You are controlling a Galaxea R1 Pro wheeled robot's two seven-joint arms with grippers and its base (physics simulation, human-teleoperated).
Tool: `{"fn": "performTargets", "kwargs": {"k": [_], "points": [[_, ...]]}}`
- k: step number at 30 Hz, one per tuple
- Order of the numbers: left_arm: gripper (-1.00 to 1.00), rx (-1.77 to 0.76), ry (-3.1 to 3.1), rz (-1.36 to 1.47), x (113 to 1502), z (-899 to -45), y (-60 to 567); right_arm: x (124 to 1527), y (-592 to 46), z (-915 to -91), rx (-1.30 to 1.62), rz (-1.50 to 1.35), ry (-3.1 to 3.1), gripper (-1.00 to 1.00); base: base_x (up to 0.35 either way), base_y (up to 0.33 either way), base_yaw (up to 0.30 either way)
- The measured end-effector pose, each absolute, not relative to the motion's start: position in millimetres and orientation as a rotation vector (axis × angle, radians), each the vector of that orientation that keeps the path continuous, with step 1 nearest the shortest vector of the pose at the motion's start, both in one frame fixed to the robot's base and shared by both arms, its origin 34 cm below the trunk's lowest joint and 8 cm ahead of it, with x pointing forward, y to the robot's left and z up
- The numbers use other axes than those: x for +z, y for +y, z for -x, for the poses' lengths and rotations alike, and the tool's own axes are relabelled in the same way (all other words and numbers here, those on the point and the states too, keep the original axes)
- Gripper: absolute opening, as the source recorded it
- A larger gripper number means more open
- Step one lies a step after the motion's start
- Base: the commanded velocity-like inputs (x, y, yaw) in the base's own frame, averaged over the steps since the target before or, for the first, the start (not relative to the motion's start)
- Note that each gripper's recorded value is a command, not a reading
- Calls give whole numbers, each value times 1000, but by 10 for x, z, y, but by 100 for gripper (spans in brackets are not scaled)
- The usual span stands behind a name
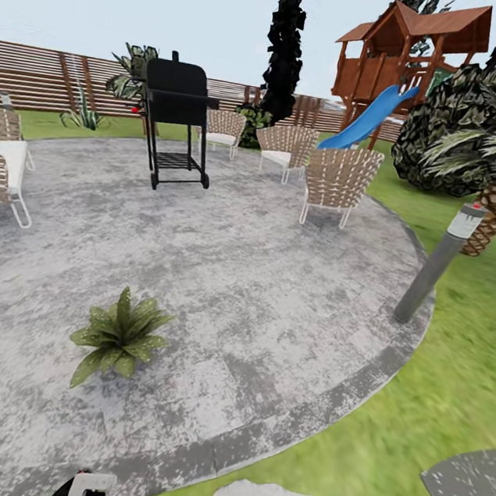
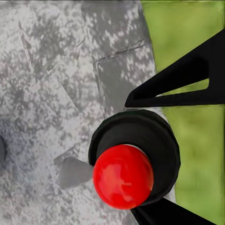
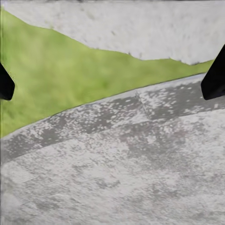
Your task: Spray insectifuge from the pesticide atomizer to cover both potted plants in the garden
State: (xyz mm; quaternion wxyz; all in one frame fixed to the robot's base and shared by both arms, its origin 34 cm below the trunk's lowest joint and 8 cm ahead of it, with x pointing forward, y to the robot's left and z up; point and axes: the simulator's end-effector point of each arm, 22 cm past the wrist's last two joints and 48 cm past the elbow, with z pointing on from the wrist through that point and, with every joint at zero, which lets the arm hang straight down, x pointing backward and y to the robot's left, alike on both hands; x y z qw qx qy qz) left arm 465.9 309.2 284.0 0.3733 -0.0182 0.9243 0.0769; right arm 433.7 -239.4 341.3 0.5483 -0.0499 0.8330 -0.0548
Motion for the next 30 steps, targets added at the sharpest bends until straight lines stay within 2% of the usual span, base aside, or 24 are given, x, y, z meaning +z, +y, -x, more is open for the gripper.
{"fn": "performTargets", "kwargs": {"k": [18, 23, 30], "points": [[-100, 197, 2384, 39, 2796, -4544, 3079, 3412, -2421, -4336, -135, 120, 1973, 100, 0, 0, -297], [-100, 195, 2382, 30, 2799, -4550, 3069, 3413, -2353, -4339, -119, 128, 1973, 100, 0, 0, -62], [-100, 192, 2382, 27, 2799, -4553, 3055, 3414, -2366, -4339, -122, 126, 1972, 100, 0, -235, -1]]}}
